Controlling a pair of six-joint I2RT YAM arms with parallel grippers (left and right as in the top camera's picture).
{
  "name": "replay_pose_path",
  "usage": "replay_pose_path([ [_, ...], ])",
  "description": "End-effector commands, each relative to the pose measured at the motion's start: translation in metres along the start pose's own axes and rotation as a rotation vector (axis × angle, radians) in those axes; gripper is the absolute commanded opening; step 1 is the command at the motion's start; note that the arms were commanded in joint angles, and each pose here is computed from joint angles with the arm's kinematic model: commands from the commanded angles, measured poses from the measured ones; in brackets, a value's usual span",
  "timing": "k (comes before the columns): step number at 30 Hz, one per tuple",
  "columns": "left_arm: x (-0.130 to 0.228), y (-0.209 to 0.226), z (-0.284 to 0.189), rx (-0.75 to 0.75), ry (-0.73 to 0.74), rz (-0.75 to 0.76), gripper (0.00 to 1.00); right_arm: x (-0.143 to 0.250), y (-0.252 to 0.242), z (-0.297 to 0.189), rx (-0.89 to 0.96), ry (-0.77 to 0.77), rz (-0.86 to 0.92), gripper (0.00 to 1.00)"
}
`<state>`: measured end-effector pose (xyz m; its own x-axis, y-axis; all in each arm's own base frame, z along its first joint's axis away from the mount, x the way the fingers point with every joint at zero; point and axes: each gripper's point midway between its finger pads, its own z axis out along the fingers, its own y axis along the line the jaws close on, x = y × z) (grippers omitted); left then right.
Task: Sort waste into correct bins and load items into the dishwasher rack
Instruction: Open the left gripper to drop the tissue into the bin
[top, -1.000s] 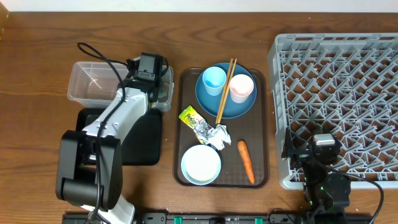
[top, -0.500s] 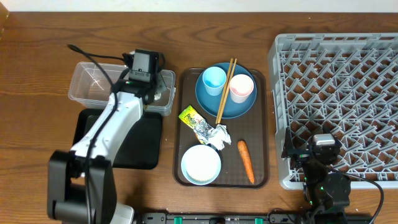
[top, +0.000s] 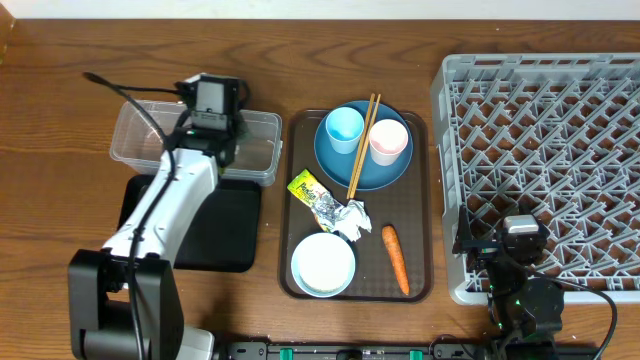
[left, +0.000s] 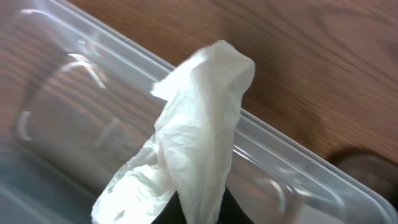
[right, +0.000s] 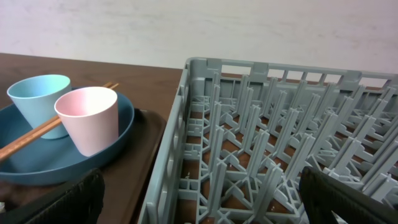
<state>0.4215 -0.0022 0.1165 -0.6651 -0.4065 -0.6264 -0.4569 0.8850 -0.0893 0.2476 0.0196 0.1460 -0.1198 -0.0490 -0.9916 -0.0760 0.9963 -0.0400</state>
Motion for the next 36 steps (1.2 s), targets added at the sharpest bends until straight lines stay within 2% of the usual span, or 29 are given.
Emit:
replay_pose_path([
  [1, -0.003, 0.021, 0.008, -0.065, -0.002, -0.016, 0.11, 0.001, 0.002, 0.000, -0.008, 0.004, -0.006, 0.99],
  [2, -0.005, 0.025, 0.009, -0.071, -0.002, -0.023, 0.11, 0.001, 0.002, 0.000, -0.008, 0.004, -0.006, 0.99],
  [3, -0.006, 0.028, 0.009, -0.075, -0.002, -0.028, 0.16, 0.001, 0.002, 0.000, -0.008, 0.004, -0.006, 0.99],
  [8, -0.011, 0.030, 0.008, -0.068, -0.014, -0.037, 0.70, 0.001, 0.002, 0.000, -0.008, 0.004, -0.006, 0.99],
  [12, -0.026, 0.024, -0.011, -0.027, -0.057, -0.033, 0.93, 0.001, 0.002, 0.000, -0.008, 0.004, -0.006, 0.99],
  [17, -0.029, 0.000, -0.057, 0.173, -0.040, -0.045, 0.96, 0.001, 0.002, 0.000, -0.008, 0.004, -0.006, 0.99],
  [21, 0.008, -0.035, -0.113, 0.434, 0.117, -0.001, 0.89, 0.001, 0.002, 0.000, -0.008, 0.004, -0.006, 0.99],
  [24, 0.047, -0.051, -0.146, 0.528, 0.243, 0.064, 0.89, 0.001, 0.002, 0.000, -0.008, 0.004, -0.006, 0.99],
  [31, 0.138, -0.076, -0.184, 0.555, 0.450, 0.312, 0.84, 0.001, 0.002, 0.000, -0.008, 0.004, -0.006, 0.99],
  [36, 0.177, -0.087, -0.185, 0.488, 0.437, 0.502, 0.80, 0.001, 0.002, 0.000, -0.008, 0.004, -0.006, 0.99],
])
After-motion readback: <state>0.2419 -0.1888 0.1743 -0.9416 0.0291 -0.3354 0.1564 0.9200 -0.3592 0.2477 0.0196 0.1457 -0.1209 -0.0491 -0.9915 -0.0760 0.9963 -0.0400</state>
